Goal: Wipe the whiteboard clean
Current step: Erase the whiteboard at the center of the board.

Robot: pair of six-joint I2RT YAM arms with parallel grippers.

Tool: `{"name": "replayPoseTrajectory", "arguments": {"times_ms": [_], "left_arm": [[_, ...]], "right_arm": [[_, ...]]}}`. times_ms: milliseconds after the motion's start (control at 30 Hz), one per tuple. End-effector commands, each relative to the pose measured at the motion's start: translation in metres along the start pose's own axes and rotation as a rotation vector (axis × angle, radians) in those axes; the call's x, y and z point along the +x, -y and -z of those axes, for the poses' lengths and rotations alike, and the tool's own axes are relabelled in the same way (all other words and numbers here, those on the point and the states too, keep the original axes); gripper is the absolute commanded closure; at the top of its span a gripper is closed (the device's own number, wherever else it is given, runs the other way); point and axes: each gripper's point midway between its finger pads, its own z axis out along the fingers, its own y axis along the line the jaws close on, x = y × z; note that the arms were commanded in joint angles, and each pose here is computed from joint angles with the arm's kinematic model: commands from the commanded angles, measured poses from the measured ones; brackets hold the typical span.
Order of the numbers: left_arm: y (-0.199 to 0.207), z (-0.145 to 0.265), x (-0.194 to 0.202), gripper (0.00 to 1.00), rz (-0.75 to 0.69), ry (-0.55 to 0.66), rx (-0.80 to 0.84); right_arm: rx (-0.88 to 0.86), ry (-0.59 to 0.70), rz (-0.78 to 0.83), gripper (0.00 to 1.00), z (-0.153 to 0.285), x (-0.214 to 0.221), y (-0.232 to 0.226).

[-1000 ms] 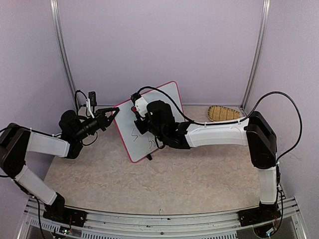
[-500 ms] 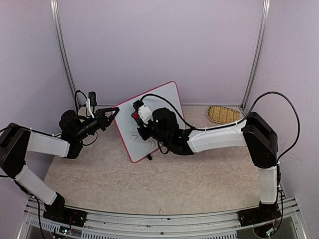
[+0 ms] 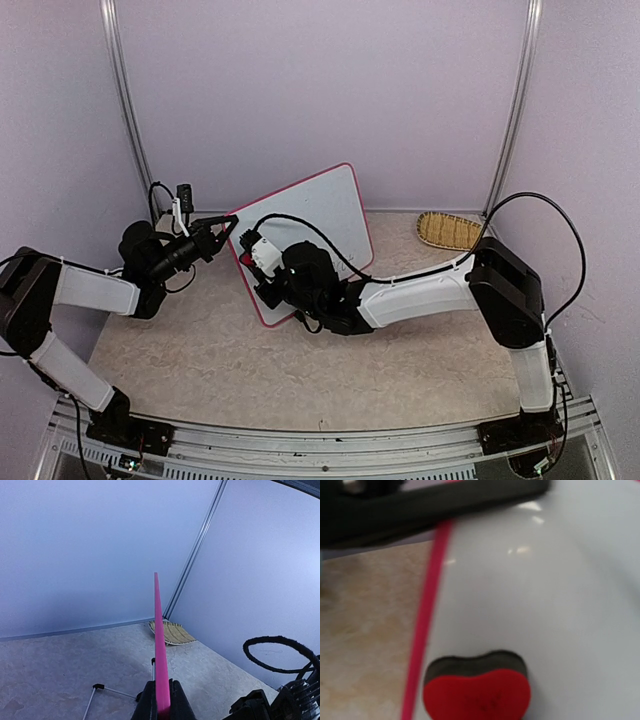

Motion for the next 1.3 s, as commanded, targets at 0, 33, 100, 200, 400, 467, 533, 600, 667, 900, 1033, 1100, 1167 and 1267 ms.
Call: {"name": "replayPoseTrajectory", "arguments": {"times_ms": [0, 33, 100, 200, 400, 467, 533, 600, 667, 900, 1033, 1100, 1167, 1267], "left_arm": [[0.021, -0.001, 0.036, 1.0, 0.008, -0.134, 0.116], [0.021, -0.001, 0.036, 1.0, 0.007, -0.134, 0.116], [0.021, -0.001, 0.036, 1.0, 0.007, -0.134, 0.117], [0.021, -0.001, 0.036, 1.0, 0.007, -0.134, 0.117], [0.022, -0.001, 0.036, 1.0, 0.005, -0.133, 0.117], [0.022, -0.001, 0.036, 1.0, 0.005, -0.133, 0.117], [0.022, -0.001, 0.036, 1.0, 0.005, -0.133, 0.118], [0.021, -0.001, 0.035, 1.0, 0.005, -0.132, 0.117], [0.022, -0.001, 0.035, 1.0, 0.005, -0.132, 0.118], [0.021, -0.001, 0.036, 1.0, 0.007, -0.134, 0.117], [0.022, -0.001, 0.036, 1.0, 0.005, -0.133, 0.118], [0.021, -0.001, 0.036, 1.0, 0.005, -0.134, 0.117], [0.021, -0.001, 0.036, 1.0, 0.005, -0.133, 0.117], [0.021, -0.001, 0.036, 1.0, 0.006, -0.134, 0.117]], "right_arm": [[-0.003, -0.079, 0.023, 0.82, -0.009, 0.024, -0.012], [0.027, -0.087, 0.026, 0.82, -0.01, 0.024, -0.007], [0.077, -0.102, 0.032, 0.82, -0.012, 0.024, 0.004], [0.137, -0.115, 0.024, 0.82, -0.014, 0.021, 0.021], [0.236, -0.137, 0.015, 0.81, -0.012, 0.018, 0.052], [0.259, -0.146, 0.007, 0.82, -0.011, 0.02, 0.06], [0.273, -0.153, -0.005, 0.82, -0.01, 0.021, 0.069], [0.285, -0.158, -0.012, 0.81, -0.009, 0.023, 0.077], [0.298, -0.167, -0.026, 0.81, -0.008, 0.026, 0.088], [0.335, -0.183, -0.083, 0.81, -0.008, 0.031, 0.127], [0.359, -0.187, -0.084, 0.81, -0.007, 0.032, 0.142], [0.37, -0.19, -0.088, 0.81, -0.007, 0.034, 0.149], [0.367, -0.191, -0.092, 0.82, -0.007, 0.035, 0.151], [0.332, -0.189, -0.094, 0.82, -0.009, 0.037, 0.145]]}}
